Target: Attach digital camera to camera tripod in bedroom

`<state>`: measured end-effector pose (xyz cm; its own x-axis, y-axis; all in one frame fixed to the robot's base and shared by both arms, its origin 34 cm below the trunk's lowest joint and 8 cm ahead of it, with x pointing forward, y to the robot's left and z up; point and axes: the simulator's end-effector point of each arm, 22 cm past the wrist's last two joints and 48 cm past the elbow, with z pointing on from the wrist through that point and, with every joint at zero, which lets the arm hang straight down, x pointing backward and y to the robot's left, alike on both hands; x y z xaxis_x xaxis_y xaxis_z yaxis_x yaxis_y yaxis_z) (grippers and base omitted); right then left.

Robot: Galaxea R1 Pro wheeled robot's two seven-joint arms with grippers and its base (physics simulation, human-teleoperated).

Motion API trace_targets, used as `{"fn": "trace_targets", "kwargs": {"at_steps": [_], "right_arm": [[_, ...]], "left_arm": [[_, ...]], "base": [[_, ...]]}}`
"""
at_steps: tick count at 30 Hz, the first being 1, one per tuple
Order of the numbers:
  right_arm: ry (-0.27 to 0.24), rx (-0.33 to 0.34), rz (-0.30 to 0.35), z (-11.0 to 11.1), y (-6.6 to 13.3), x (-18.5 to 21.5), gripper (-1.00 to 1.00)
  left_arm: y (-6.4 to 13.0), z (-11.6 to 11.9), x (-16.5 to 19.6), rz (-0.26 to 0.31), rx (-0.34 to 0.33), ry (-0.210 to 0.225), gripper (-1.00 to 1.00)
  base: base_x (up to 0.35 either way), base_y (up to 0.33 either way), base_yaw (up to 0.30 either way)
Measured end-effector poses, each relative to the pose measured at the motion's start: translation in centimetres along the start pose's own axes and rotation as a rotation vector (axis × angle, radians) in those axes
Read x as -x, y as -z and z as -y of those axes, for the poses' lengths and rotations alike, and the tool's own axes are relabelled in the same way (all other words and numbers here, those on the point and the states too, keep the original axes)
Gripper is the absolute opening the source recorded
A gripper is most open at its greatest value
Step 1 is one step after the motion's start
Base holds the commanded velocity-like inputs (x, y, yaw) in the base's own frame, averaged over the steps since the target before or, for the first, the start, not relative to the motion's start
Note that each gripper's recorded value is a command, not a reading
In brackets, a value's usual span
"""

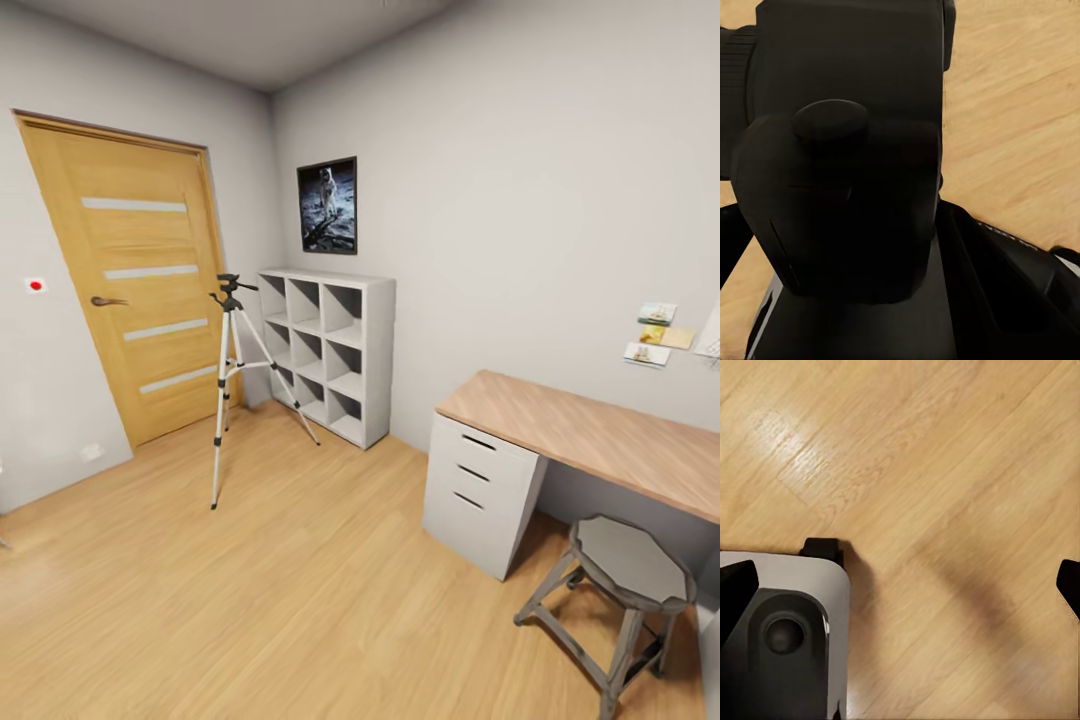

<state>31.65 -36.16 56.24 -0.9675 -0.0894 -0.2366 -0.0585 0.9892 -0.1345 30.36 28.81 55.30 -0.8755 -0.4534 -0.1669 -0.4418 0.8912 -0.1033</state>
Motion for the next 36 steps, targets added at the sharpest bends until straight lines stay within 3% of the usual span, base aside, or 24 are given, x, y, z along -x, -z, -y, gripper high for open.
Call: {"fn": "trace_targets", "kwargs": {"at_steps": [31, 36], "right_arm": [[0.001, 0.0, 0.002, 0.4, 3.3, 0.2, 1.0], [0.001, 0.001, -0.001, 0.3, 3.3, -0.1, 1.0]], "left_arm": [[3.3, 0.1, 0.0, 0.002, 0.0, 0.004, -1.0], [3.3, 0.1, 0.7, 0.032, 0.0, 0.006, -1.0]], "base": [[0.0, 0.0, 0.276], [0.0, 0.0, 0.098]]}}
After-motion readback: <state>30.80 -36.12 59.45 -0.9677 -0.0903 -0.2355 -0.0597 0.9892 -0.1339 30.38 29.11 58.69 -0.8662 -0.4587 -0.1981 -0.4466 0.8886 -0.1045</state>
